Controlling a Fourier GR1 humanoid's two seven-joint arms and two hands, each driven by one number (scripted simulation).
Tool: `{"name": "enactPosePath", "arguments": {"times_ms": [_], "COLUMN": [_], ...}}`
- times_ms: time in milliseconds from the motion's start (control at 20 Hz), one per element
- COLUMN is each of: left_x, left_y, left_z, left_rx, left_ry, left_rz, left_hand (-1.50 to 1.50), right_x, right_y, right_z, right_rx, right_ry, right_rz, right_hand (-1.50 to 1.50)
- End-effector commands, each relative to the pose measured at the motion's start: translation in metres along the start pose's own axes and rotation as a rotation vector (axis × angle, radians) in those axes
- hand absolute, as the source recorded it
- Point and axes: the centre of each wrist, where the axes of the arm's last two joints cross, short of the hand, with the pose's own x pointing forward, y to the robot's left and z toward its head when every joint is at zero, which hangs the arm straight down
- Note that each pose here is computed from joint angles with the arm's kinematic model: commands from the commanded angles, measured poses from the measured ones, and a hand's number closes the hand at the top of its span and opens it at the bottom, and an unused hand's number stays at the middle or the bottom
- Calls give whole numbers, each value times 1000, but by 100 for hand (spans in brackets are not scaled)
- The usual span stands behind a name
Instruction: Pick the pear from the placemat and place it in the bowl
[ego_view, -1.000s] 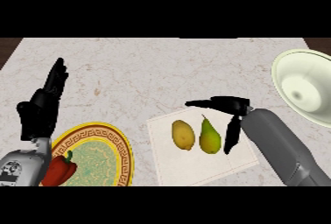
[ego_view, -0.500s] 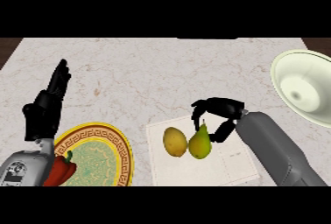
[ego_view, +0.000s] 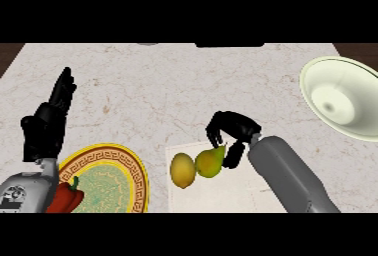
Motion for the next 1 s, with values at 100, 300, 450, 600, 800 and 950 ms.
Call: {"name": "enactPosePath", "arguments": {"times_ms": [100, 300, 450, 600, 800, 950], "left_x": [-8, -5, 4, -7, -3, -4], "left_y": [8, -5, 3, -1, 4, 4], "left_z": [6, 9, 3, 5, 0, 13], "left_rx": [14, 12, 9, 19, 4, -11], "left_ry": [12, -3, 10, 15, 25, -6], "left_rz": [-19, -9, 2, -4, -12, 10], "left_hand": [0, 0, 0, 0, 0, 0], "right_x": [57, 101, 135, 165, 194, 184], "right_y": [33, 47, 29, 21, 6, 3], "right_z": [-20, -1, 19, 45, 80, 99], "right_rx": [-190, -340, -510, -685, -873, -978], "right_ry": [289, 284, 217, 183, 269, 383], "right_rz": [67, 3, -131, -139, -152, -84], "right_hand": [150, 150, 150, 150, 150, 150]}}
